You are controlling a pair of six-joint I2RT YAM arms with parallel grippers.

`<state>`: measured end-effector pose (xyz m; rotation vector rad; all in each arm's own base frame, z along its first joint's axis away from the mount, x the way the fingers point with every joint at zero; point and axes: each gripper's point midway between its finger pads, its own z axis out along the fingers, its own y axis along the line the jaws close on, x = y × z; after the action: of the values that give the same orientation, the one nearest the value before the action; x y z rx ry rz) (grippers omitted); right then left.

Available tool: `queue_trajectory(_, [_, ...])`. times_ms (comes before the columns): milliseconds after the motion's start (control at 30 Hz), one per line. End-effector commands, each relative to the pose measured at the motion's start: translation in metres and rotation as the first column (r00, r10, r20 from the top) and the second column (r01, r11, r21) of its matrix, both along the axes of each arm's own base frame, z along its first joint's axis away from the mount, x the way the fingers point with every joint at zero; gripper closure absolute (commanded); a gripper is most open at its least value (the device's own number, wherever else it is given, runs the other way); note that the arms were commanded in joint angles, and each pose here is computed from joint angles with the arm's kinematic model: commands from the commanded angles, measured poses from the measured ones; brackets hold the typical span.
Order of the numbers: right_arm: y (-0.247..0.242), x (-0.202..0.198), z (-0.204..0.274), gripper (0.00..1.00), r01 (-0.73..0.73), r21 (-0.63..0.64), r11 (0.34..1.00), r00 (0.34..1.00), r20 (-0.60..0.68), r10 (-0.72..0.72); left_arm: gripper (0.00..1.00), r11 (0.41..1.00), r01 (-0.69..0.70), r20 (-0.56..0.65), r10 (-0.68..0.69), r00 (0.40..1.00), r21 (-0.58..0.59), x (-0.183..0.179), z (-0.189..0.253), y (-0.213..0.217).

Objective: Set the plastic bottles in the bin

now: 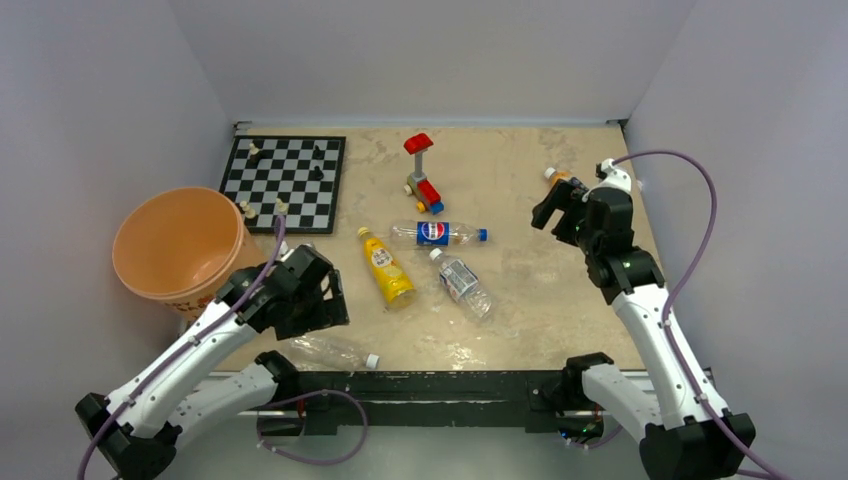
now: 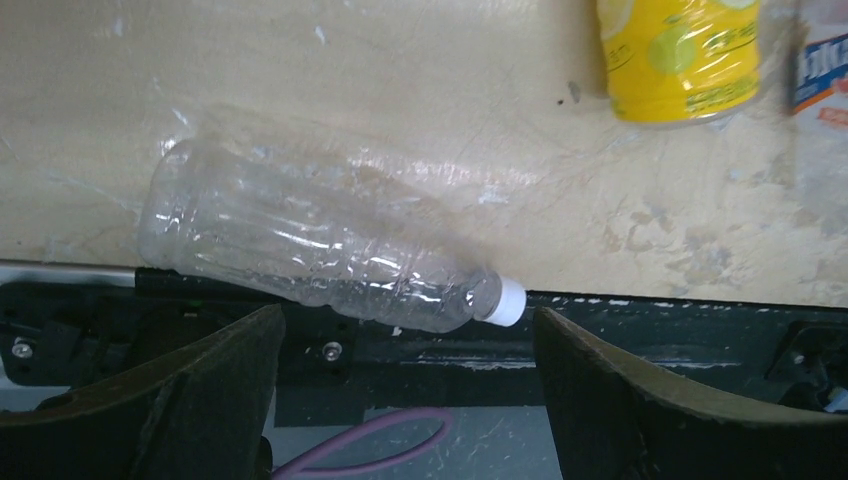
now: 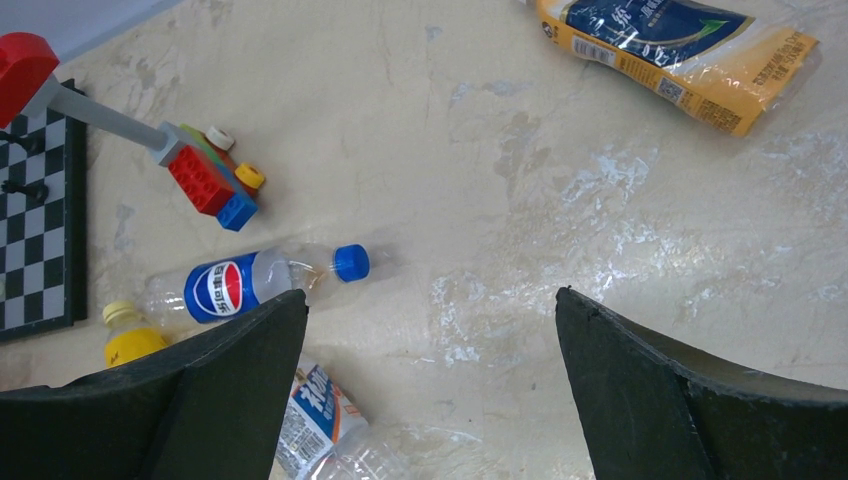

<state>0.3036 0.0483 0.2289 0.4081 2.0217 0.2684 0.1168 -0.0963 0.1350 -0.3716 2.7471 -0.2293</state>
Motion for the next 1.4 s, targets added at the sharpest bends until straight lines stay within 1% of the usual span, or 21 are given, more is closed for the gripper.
queue_trajectory(0, [0.013, 0.007, 0.01, 0.01, -0.044, 0.061, 0.997, 0.998, 0.049, 0.041, 0.03, 0.991, -0.058, -0.075, 0.067, 0.995, 0.118, -0.015, -0.013, 0.005])
queue_trajectory(67, [0.016, 0.008, 0.009, 0.01, -0.055, 0.07, 0.996, 0.998, 0.045, 0.052, 0.02, 0.983, -0.068, -0.12, 0.089, 0.989, 0.168, -0.024, -0.016, 0.005])
queue_trajectory(133, [0.017, 0.008, 0.009, 0.01, -0.061, 0.075, 0.995, 0.997, 0.041, 0.058, 0.01, 0.967, -0.14, -0.159, 0.176, 0.972, 0.211, -0.033, -0.02, 0.01])
queue_trajectory(300, [0.02, 0.005, 0.008, 0.01, -0.077, 0.085, 0.993, 0.996, 0.046, 0.073, 0.0, 0.954, -0.25, -0.142, 0.274, 0.951, 0.165, -0.033, -0.026, 0.007])
queue_trajectory(433, [0.019, 0.005, 0.001, 0.01, -0.069, 0.078, 0.995, 0.997, 0.026, 0.068, 0.0, 0.937, -0.325, -0.194, 0.345, 0.918, 0.13, -0.04, -0.043, -0.001])
queue_trajectory(500, [0.018, 0.006, -0.003, 0.01, -0.065, 0.073, 0.995, 0.998, 0.015, 0.064, 0.0, 0.925, -0.363, -0.201, 0.38, 0.903, 0.116, -0.04, -0.054, -0.004])
queue_trajectory(567, [0.02, 0.008, -0.006, 0.01, -0.073, 0.074, 0.995, 0.997, 0.006, 0.072, 0.0, 0.918, -0.385, -0.199, 0.397, 0.896, 0.097, -0.037, -0.062, -0.008])
queue_trajectory(733, [0.023, 0.008, -0.006, 0.01, -0.086, 0.085, 0.993, 0.996, 0.003, 0.086, 0.0, 0.895, -0.431, -0.179, 0.446, 0.877, 0.117, -0.033, -0.066, -0.004])
queue_trajectory(833, [0.024, 0.007, -0.006, 0.01, -0.091, 0.085, 0.992, 0.996, 0.005, 0.091, 0.0, 0.892, -0.443, -0.175, 0.452, 0.875, 0.09, -0.03, -0.072, -0.009])
queue_trajectory(1000, [0.026, 0.006, -0.01, 0.01, -0.105, 0.09, 0.99, 0.994, -0.004, 0.105, 0.0, 0.865, -0.492, -0.158, 0.502, 0.85, 0.099, -0.027, -0.087, -0.005])
queue_trajectory(1100, [0.028, 0.006, -0.01, 0.01, -0.116, 0.092, 0.989, 0.993, 0.001, 0.116, 0.01, 0.866, -0.494, -0.134, 0.5, 0.856, 0.078, -0.019, -0.091, -0.008])
queue_trajectory(1133, [0.03, 0.006, -0.01, 0.01, -0.127, 0.096, 0.987, 0.992, 0.003, 0.128, 0.03, 0.869, -0.489, -0.124, 0.495, 0.86, 0.079, -0.017, -0.09, -0.009])
queue_trajectory(1200, [0.031, 0.006, -0.011, 0.01, -0.134, 0.097, 0.986, 0.991, 0.003, 0.135, 0.1, 0.876, -0.473, -0.113, 0.481, 0.869, 0.094, -0.012, -0.09, -0.01])
queue_trajectory(1367, [0.031, 0.009, -0.014, 0.01, -0.131, 0.098, 0.987, 0.991, -0.013, 0.133, 0.39, 0.907, -0.399, -0.125, 0.414, 0.901, 0.133, -0.002, -0.09, -0.022])
